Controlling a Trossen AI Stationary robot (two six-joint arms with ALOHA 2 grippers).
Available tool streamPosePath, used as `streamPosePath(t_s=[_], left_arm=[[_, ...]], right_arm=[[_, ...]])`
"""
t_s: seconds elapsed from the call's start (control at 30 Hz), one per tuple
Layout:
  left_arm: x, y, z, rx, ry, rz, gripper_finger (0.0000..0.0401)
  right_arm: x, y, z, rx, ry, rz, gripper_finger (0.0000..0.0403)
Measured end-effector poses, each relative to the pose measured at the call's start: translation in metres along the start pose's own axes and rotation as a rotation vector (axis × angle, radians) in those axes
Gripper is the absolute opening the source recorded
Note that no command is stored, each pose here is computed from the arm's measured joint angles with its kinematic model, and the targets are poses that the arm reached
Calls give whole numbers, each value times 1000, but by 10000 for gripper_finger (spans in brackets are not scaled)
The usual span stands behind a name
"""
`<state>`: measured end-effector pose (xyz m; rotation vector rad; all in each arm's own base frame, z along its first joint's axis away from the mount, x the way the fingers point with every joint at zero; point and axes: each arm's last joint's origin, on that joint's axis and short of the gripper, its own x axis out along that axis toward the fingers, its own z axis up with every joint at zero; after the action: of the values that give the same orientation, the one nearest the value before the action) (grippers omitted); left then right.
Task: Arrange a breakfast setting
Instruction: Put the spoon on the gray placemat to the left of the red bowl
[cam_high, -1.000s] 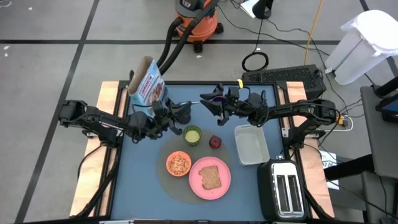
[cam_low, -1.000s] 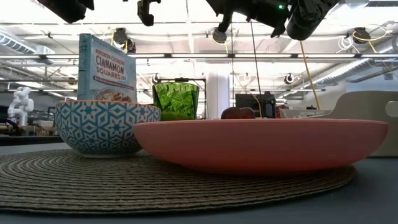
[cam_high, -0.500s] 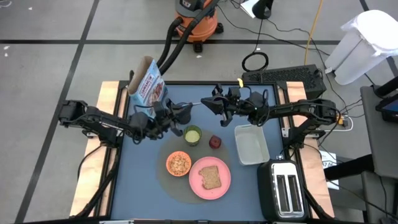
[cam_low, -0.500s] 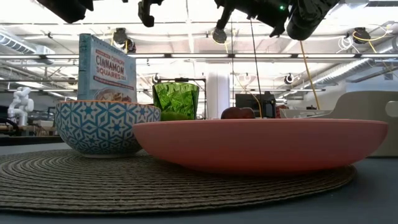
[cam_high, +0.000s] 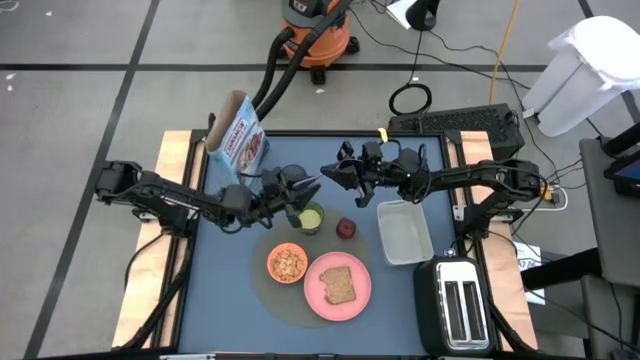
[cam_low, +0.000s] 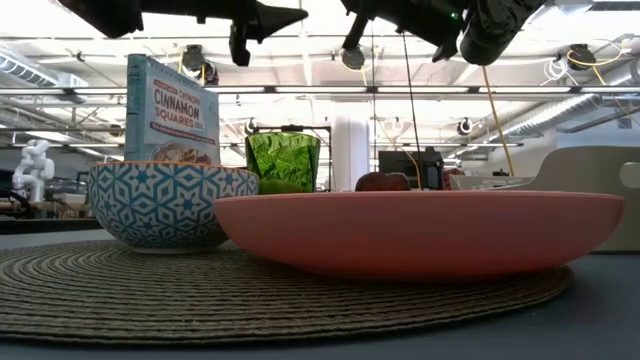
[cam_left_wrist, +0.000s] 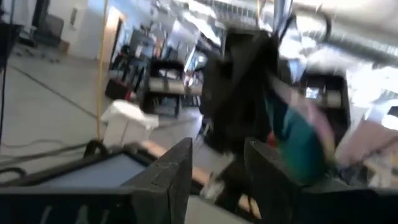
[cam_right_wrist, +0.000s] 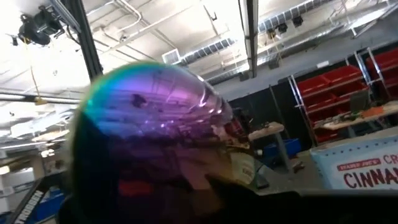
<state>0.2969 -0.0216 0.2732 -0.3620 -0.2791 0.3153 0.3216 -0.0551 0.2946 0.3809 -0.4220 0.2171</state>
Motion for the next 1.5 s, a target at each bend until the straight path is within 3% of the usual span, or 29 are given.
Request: streamPosePath(t_s=[0.37, 0.7, 0.83, 1.03, 1.5], left_arm=[[-8, -6, -23, 10, 212, -8, 154], [-18, -11, -39, 13, 357, 8, 154], [-19, -10, -42, -21, 399, 13, 154], [-20, -12, -44, -95, 463, -79, 154], [-16, -8, -40, -170, 447, -75, 154]], right_arm=[[-12, -28, 9, 194, 137, 57, 1], [-27, -47, 9, 363, 375, 148, 0], [-29, -49, 0, 388, 475, 152, 0], [-34, -52, -11, 407, 577, 133, 0], [-31, -43, -21, 397, 625, 175, 0]])
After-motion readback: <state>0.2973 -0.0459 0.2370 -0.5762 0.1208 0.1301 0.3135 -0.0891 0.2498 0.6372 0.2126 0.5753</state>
